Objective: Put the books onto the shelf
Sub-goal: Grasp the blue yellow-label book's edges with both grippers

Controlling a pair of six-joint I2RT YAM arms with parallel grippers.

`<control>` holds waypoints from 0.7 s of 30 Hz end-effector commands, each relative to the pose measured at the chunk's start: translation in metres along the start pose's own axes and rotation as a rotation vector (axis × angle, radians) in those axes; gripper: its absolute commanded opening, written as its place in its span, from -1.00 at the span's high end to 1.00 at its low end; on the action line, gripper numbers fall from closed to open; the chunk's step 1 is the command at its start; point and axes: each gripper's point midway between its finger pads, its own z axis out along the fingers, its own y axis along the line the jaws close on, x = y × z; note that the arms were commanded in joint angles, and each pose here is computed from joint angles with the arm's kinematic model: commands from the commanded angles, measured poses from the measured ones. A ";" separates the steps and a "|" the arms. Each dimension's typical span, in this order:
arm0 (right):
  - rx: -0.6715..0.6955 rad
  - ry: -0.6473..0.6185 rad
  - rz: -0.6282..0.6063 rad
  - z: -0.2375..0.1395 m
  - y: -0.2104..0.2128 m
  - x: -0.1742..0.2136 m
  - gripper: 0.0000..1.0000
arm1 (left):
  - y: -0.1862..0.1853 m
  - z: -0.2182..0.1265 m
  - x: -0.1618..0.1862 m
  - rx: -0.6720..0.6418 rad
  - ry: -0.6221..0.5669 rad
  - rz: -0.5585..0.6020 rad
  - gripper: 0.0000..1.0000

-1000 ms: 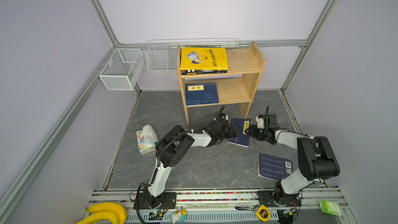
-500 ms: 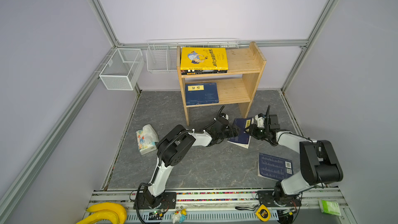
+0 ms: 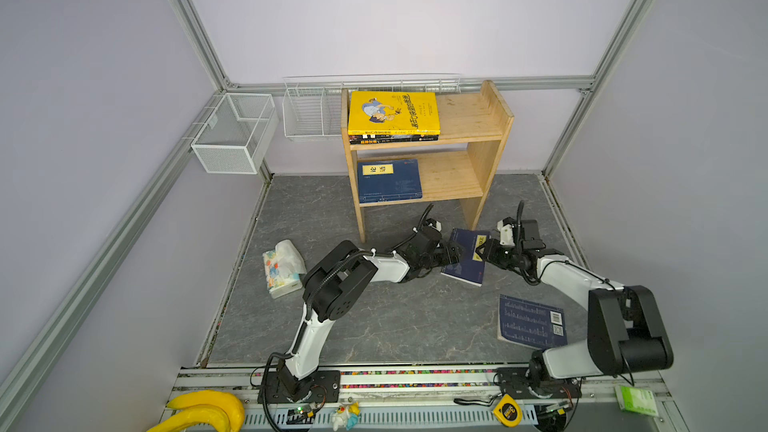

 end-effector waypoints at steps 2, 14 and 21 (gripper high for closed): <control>0.016 0.044 -0.002 0.009 -0.003 0.008 0.12 | 0.005 0.002 0.008 0.000 0.019 -0.019 -0.65; 0.201 0.016 -0.007 0.010 -0.037 -0.001 -0.22 | 0.008 0.001 0.008 -0.001 0.024 -0.027 -0.65; 0.023 0.072 0.028 0.039 -0.017 0.008 -0.10 | 0.005 0.001 0.006 0.011 0.026 -0.031 -0.65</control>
